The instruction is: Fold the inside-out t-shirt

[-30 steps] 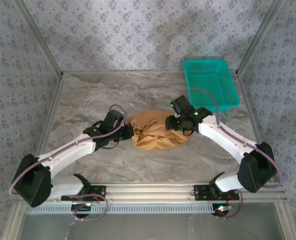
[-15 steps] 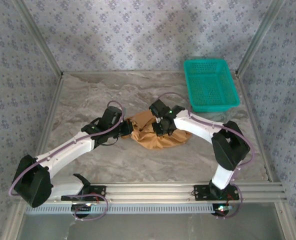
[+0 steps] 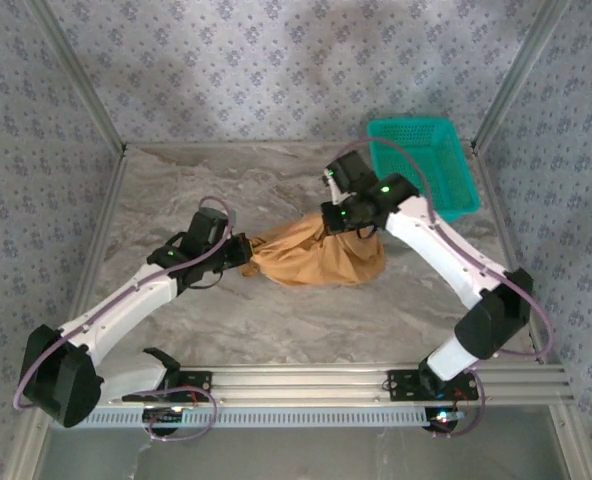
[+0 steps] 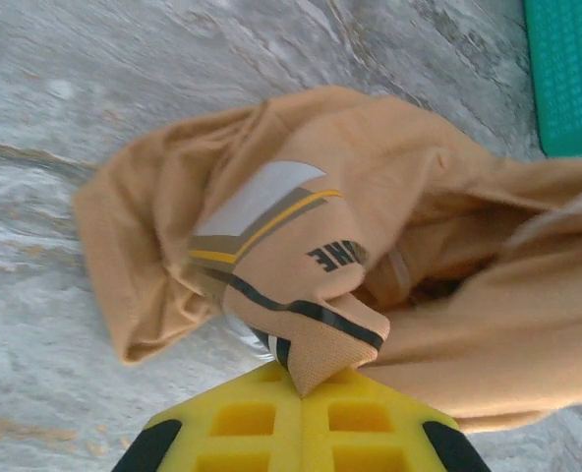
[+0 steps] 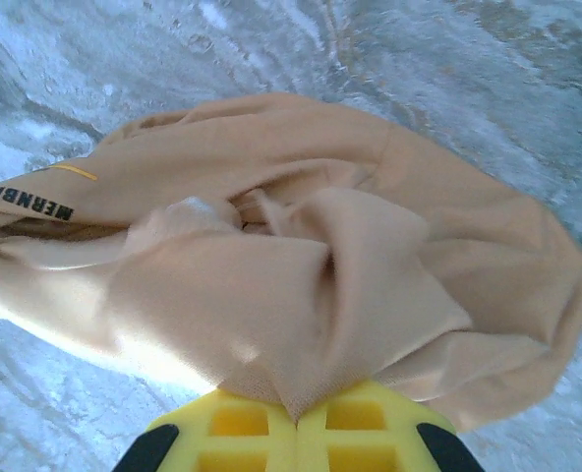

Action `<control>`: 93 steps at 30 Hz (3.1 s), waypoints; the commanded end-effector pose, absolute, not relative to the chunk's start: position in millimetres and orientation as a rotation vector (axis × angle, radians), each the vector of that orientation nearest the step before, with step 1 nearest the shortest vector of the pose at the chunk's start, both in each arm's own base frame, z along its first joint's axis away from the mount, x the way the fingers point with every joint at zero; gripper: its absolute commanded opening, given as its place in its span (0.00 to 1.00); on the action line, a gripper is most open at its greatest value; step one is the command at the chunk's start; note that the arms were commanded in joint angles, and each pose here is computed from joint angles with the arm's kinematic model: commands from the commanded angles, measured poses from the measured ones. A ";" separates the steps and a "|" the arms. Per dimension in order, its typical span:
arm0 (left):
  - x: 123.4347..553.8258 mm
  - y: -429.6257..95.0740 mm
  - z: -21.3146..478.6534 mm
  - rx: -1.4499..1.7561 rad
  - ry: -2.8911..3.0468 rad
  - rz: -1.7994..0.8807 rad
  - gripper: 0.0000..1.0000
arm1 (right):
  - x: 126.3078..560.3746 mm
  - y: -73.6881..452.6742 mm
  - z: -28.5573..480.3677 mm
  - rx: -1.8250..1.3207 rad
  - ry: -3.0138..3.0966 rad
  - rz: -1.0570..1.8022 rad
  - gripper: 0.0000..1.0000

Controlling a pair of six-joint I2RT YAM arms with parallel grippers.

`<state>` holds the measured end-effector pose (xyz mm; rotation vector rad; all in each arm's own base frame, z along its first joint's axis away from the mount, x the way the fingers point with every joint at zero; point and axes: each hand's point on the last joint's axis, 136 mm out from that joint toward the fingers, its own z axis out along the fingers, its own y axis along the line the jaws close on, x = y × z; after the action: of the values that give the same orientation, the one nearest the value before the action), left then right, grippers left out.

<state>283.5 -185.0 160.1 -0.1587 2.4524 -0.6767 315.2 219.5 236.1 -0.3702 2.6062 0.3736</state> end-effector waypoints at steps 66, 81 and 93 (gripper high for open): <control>265.1 -331.8 141.1 0.951 2.435 -0.682 0.63 | 285.9 140.6 81.2 0.274 2.690 0.517 0.54; 272.4 -365.1 81.2 1.092 2.539 -0.478 0.42 | 276.6 131.0 96.8 0.338 2.651 0.617 0.50; 298.0 -346.5 142.8 0.905 2.484 -0.477 0.00 | 271.7 167.1 90.8 0.210 2.688 0.634 0.46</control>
<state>295.1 -347.6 101.3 0.9555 2.5512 -0.4520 268.4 160.6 88.8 0.2054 2.6789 0.6325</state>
